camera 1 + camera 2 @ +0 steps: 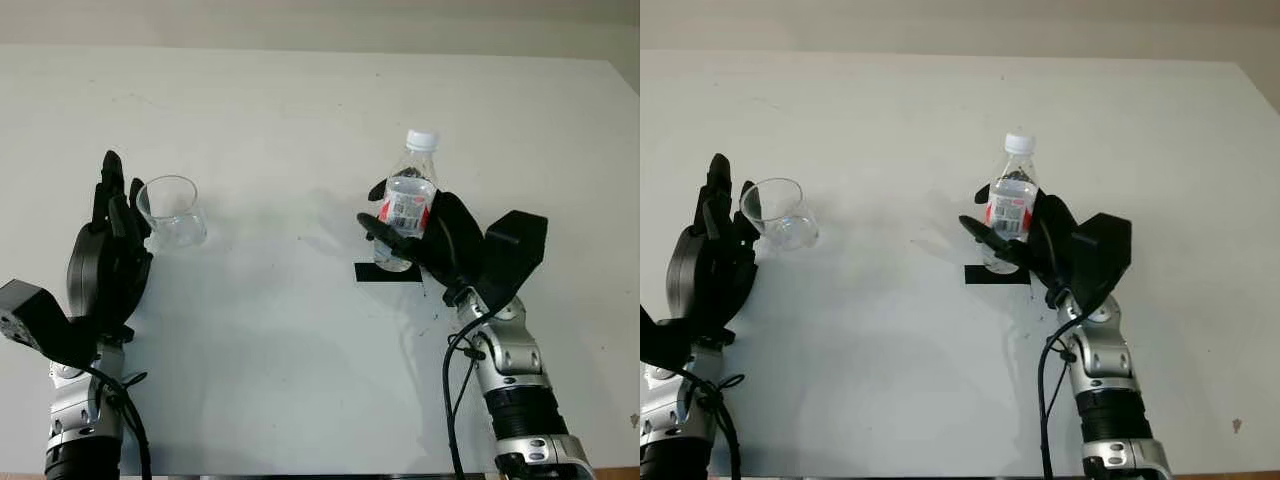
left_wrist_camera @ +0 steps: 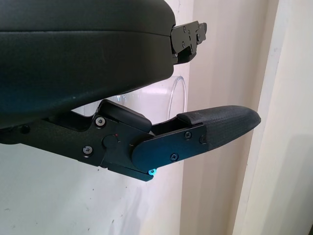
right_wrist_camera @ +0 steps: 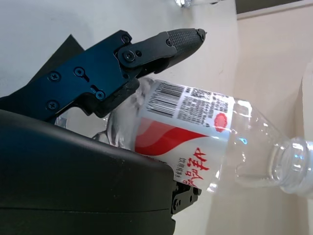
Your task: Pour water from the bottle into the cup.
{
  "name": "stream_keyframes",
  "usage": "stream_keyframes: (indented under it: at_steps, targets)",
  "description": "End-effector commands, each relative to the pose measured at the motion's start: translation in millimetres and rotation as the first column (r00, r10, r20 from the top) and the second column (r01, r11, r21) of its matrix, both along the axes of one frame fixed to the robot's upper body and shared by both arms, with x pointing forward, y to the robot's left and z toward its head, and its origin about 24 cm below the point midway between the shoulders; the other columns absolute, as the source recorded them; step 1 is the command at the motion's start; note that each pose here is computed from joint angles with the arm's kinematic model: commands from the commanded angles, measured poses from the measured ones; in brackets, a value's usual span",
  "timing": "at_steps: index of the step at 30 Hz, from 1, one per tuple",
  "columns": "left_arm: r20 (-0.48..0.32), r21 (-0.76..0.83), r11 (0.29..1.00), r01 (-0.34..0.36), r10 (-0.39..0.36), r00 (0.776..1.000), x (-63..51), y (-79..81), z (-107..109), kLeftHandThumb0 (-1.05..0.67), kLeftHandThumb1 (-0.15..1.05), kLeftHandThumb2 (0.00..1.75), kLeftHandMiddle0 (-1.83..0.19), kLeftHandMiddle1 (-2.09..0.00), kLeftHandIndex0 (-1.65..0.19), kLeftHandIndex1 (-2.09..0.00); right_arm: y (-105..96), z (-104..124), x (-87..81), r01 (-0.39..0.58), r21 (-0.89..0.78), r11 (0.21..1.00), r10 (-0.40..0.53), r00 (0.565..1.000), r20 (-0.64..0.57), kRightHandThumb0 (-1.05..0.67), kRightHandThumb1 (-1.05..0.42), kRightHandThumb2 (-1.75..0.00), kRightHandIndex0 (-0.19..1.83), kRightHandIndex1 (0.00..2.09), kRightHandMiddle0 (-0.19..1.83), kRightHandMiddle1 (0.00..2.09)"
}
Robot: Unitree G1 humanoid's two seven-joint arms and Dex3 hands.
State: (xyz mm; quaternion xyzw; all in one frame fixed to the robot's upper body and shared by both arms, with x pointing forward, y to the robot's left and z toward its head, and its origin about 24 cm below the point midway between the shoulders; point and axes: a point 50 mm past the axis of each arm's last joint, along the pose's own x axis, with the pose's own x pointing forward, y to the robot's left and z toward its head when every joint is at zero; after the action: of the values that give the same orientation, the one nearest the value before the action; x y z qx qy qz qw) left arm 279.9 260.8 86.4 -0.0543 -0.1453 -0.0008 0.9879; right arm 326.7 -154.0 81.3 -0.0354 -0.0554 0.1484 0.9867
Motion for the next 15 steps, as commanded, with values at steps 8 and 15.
stream_keyframes:
  at_steps: [8, 15]
  targets:
    - [-0.020, 0.008, 1.000, -0.001, 0.001, 1.000, -4.2, 7.7, -3.2, -0.81, 1.05, 0.70, 0.19, 0.00, 0.19, 0.00, 0.1, -46.2, -14.6, -0.035, -0.021, 0.999, 0.032, 0.993, -0.114, -0.42, -1.05, -0.16, 0.31, 2.09, -0.05, 2.09]
    - [-0.026, 0.008, 1.000, -0.002, 0.003, 1.000, -3.1, 7.8, -2.3, -0.82, 1.05, 0.69, 0.19, 0.00, 0.19, 0.00, 3.2, -60.3, -22.9, -0.054, 0.001, 0.999, 0.054, 0.991, -0.123, -0.50, -1.04, -0.07, 0.03, 2.06, -0.06, 2.05]
